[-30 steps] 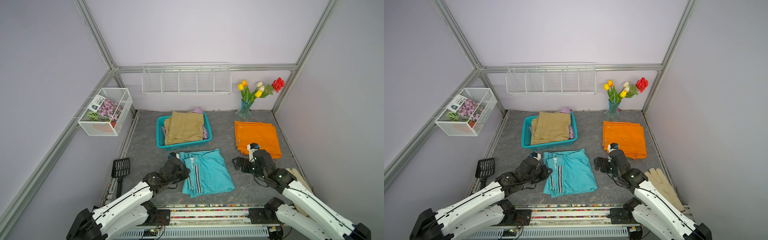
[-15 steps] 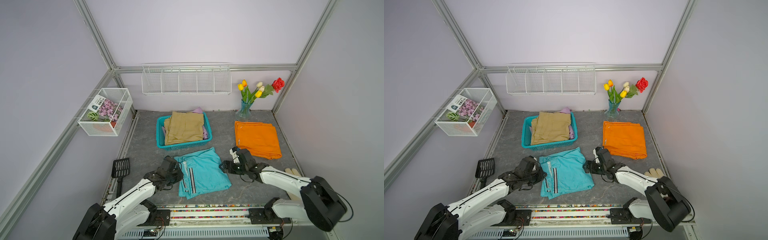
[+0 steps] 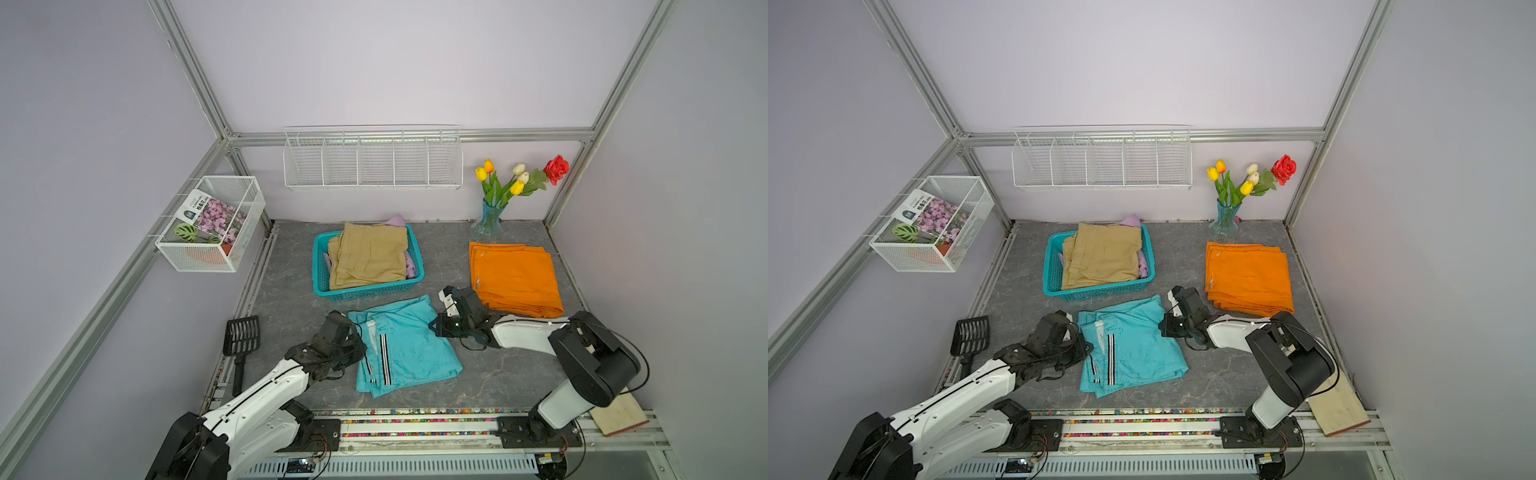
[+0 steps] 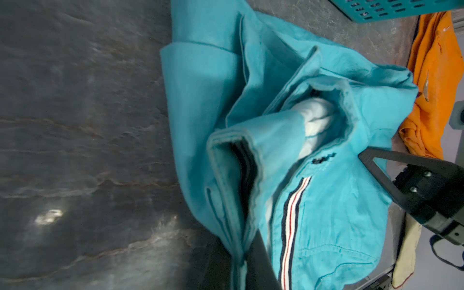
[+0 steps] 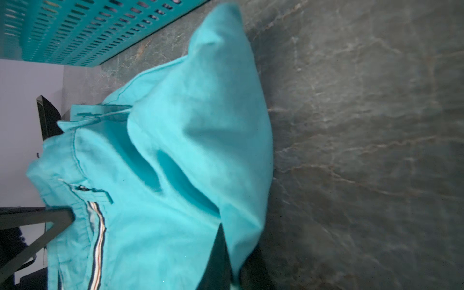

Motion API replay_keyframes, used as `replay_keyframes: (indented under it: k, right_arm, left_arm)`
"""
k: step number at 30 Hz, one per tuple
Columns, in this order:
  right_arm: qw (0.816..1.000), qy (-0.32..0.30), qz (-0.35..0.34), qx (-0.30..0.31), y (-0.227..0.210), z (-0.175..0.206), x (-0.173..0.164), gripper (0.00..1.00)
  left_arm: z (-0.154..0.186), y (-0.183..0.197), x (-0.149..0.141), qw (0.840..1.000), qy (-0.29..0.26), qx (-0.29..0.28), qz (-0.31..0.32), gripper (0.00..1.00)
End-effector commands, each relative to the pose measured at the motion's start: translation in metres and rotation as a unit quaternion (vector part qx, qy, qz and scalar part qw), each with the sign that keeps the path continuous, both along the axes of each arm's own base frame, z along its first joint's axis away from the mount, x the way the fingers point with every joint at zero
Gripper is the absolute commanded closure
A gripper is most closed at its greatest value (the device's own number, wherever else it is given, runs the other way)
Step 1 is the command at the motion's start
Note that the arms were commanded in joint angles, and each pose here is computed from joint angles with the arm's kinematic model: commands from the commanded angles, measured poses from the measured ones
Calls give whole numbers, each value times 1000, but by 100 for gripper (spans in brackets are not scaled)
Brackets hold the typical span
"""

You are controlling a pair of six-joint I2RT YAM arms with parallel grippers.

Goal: Put the folded long pants in the basket
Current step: Pick up the long pant at the center of the board.

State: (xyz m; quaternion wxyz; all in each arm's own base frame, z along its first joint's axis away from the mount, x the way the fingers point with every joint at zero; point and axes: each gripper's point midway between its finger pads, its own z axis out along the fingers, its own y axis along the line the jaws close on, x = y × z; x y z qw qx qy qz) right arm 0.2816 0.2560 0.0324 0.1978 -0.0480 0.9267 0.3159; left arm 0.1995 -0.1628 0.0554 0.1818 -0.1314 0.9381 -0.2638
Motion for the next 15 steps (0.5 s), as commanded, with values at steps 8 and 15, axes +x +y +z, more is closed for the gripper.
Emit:
replay_keyframes:
  k: [8, 15]
  right_arm:
    - [996, -86, 14, -10, 8, 104, -9, 100]
    - [988, -150, 18, -7, 15, 190, 1, 100]
  left_arm:
    - [91, -21, 25, 997, -64, -43, -23, 100]
    - [210, -33, 45, 985, -149, -70, -43, 100]
